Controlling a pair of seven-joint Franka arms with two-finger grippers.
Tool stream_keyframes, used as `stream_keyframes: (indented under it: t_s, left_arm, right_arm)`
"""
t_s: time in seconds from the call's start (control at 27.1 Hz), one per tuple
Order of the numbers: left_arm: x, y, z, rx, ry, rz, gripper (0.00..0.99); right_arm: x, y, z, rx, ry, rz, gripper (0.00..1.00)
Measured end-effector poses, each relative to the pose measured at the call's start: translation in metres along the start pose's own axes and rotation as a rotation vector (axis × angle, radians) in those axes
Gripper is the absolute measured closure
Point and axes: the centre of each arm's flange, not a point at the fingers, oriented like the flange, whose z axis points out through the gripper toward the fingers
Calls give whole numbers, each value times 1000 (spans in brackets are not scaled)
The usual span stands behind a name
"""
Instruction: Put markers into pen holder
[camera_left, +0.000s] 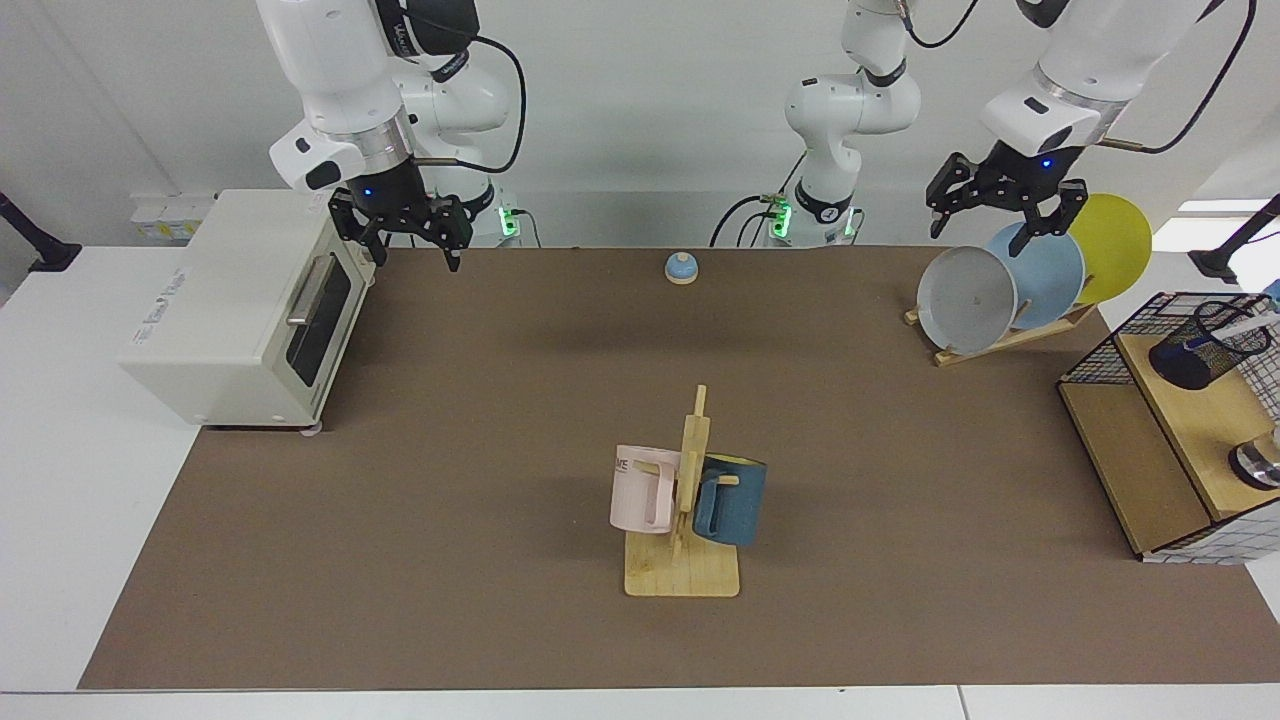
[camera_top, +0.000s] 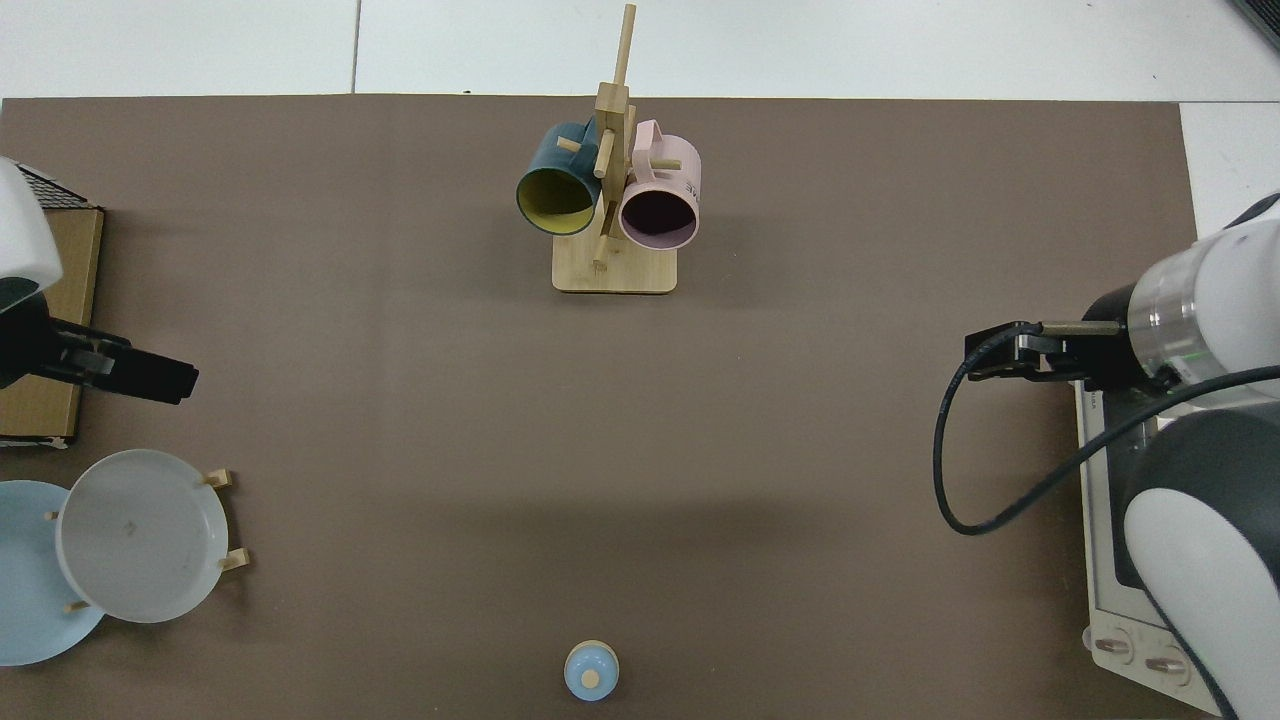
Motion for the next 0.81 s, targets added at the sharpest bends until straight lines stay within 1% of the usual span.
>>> stream_keyframes:
  t_s: [0.37, 0.81]
  left_arm:
    - [-1, -3, 1, 11, -7, -54, 0]
    - [1, -1, 5, -13, -16, -85, 4]
  right_arm:
    - [0, 0, 0, 0, 0, 0, 0]
    - [0, 0, 0, 0, 0, 0, 0]
